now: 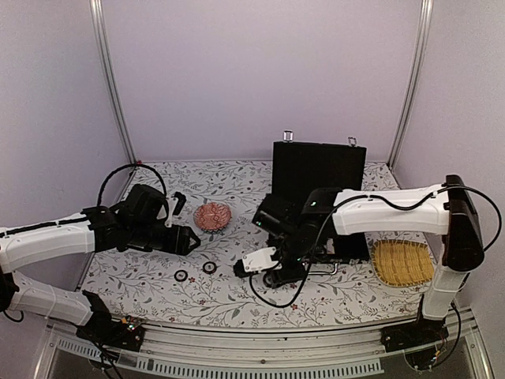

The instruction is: Pack up texas hold em set

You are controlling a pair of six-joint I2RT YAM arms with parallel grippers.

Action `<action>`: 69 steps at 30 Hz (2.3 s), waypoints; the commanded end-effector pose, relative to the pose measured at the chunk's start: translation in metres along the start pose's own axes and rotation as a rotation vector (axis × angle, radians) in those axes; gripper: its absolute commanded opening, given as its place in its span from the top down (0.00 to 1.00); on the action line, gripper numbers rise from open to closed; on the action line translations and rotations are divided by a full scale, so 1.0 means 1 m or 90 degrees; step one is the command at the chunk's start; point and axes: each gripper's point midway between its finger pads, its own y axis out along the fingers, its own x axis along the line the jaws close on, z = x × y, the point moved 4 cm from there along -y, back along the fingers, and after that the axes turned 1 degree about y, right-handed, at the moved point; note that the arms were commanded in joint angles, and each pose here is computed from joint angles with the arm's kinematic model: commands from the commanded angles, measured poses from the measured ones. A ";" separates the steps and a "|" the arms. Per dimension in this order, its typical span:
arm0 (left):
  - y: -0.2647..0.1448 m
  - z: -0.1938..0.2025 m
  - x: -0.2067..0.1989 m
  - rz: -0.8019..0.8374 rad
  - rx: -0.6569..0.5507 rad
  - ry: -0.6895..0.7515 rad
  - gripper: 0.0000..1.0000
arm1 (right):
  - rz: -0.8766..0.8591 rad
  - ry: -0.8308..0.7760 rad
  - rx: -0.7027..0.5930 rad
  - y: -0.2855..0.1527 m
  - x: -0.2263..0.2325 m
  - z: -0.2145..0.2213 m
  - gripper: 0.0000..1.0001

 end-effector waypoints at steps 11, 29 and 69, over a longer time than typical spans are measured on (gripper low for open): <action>0.003 -0.015 -0.002 -0.009 0.005 0.002 0.34 | 0.191 0.278 0.082 -0.085 -0.084 0.213 0.64; 0.005 -0.016 -0.007 0.008 0.011 -0.013 0.35 | 0.309 0.361 0.140 -0.077 -0.140 0.317 0.62; 0.010 -0.013 -0.008 0.016 0.026 -0.012 0.35 | 0.301 0.356 0.147 -0.040 -0.147 0.315 0.48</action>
